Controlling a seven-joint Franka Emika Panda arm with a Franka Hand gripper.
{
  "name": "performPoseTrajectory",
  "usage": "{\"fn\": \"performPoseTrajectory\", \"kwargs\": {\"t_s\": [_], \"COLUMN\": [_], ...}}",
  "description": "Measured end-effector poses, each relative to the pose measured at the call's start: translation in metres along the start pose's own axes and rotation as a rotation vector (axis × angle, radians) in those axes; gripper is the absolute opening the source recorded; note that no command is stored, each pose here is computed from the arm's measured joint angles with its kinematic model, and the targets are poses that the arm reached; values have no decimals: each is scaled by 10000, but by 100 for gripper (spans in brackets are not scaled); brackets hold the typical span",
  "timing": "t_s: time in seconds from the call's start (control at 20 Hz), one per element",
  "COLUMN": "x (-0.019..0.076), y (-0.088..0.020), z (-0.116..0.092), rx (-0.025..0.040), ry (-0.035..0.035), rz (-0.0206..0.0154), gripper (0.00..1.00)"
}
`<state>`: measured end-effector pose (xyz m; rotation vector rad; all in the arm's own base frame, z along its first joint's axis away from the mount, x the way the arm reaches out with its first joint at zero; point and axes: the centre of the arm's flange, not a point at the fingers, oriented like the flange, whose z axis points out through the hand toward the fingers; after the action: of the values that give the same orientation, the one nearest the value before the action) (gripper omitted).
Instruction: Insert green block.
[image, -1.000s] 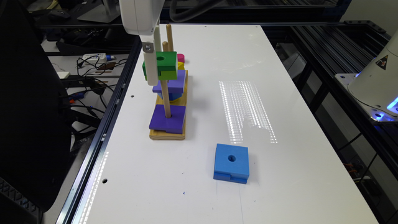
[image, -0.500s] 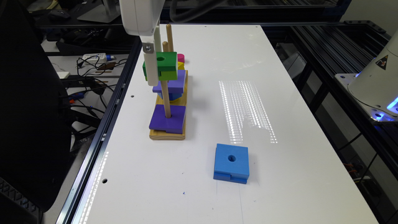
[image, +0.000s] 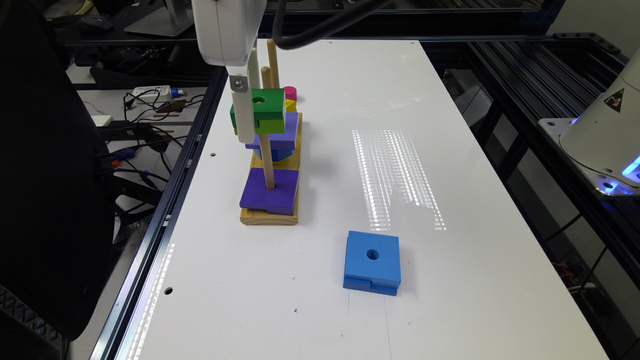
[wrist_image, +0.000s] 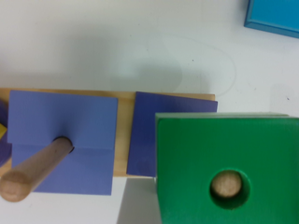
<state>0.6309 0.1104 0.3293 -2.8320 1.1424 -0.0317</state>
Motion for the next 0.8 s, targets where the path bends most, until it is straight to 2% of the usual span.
{"fn": "performPoseTrajectory", "kwargs": {"t_s": [0.55, 0.8], "x": [4, 11], "y": [1, 4], "z": [16, 100], "rx": [-10, -56], "ry": [8, -20], "rz": [-9, -24], "gripper": [0, 0]}}
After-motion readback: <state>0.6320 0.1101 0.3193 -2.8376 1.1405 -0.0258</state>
